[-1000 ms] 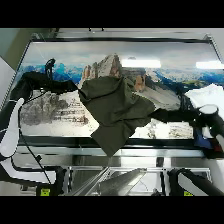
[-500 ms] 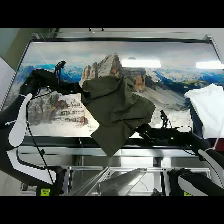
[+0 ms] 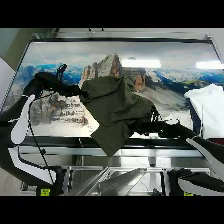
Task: Fold the shirts.
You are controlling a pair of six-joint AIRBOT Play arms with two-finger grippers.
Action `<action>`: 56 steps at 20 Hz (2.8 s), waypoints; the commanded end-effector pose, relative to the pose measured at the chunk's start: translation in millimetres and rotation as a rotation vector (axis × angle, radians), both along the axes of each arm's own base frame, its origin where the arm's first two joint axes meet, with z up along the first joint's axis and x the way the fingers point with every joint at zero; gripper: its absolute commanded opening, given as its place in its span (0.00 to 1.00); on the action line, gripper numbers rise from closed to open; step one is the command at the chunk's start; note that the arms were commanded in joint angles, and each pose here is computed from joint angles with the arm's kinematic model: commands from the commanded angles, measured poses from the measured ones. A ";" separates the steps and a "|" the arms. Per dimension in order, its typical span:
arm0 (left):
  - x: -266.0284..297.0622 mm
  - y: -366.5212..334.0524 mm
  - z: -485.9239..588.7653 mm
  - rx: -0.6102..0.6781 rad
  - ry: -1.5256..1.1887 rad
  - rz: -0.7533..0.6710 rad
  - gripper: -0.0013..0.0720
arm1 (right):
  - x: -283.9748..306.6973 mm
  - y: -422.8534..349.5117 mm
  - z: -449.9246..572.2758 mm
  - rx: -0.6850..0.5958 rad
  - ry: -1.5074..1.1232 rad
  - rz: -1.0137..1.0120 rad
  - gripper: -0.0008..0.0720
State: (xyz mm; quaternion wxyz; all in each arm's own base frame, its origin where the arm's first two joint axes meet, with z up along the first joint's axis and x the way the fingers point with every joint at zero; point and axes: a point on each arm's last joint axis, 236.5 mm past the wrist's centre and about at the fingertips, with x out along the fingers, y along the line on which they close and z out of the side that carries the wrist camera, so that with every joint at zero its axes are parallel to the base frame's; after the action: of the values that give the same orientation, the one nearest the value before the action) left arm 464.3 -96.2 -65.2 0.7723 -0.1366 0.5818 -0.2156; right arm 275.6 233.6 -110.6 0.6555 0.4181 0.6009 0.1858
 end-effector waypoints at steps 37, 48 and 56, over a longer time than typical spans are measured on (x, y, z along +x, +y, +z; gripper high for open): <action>66.9 22.6 198.5 -0.027 -0.611 0.195 0.03 | 198.3 -143.3 303.0 -0.013 -0.864 -0.007 0.04; 121.3 10.8 35.4 -0.019 -0.393 0.194 0.03 | 283.1 -152.0 108.6 0.113 -0.595 -0.174 0.04; 124.1 9.7 84.5 -0.074 -0.395 0.123 0.96 | 264.5 -178.2 139.5 0.189 -0.641 -0.136 0.31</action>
State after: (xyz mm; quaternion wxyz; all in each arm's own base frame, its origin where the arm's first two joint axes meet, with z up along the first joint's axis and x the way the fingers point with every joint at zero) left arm 596.7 -86.3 6.9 0.8926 -0.1480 0.3818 -0.1885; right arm 551.3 64.4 11.4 0.7897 0.4319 0.3247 0.2904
